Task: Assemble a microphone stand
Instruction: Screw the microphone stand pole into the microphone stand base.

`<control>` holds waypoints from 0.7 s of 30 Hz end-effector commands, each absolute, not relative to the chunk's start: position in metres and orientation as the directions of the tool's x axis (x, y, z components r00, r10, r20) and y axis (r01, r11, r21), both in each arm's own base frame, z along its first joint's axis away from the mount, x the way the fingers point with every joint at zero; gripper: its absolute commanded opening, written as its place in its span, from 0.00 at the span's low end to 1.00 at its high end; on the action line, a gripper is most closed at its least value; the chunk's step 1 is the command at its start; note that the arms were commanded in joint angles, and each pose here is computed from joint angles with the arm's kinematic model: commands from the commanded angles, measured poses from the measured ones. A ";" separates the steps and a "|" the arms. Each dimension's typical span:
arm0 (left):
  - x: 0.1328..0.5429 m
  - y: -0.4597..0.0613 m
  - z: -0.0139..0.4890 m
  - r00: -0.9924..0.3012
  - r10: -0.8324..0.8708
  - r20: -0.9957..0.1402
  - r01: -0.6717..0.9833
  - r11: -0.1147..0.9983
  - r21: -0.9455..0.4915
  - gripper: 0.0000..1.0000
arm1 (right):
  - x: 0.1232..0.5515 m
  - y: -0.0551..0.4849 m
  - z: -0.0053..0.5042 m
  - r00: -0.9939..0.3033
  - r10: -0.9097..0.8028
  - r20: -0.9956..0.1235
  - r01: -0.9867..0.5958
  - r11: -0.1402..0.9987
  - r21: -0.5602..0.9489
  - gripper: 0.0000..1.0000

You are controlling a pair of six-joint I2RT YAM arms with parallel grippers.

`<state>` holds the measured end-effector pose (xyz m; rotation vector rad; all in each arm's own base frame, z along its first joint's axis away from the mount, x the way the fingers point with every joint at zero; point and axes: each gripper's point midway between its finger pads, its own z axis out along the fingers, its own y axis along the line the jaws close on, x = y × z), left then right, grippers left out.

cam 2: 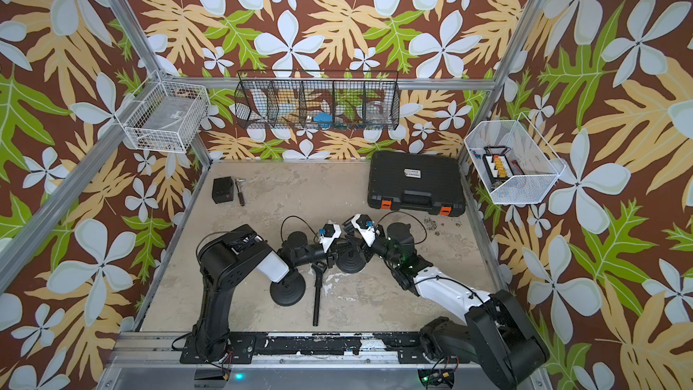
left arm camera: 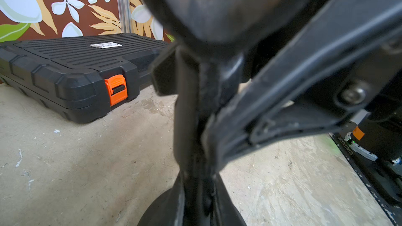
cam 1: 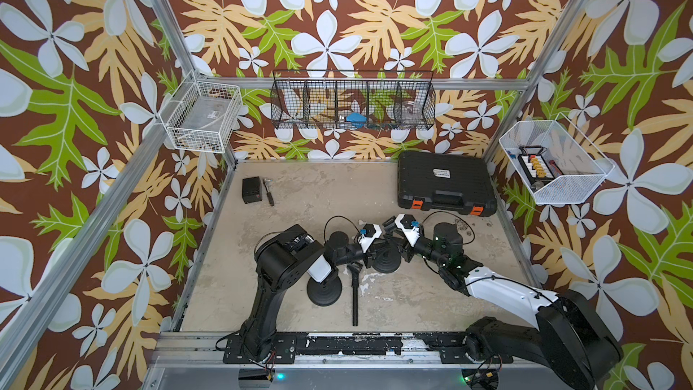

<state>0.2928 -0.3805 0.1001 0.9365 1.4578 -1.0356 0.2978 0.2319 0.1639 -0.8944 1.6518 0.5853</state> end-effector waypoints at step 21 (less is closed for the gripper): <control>0.293 -0.375 0.101 -0.215 0.011 -0.977 0.919 0.340 -0.198 0.40 | 0.309 0.205 0.133 -0.257 -0.078 -0.963 -0.503 0.862 0.065 0.00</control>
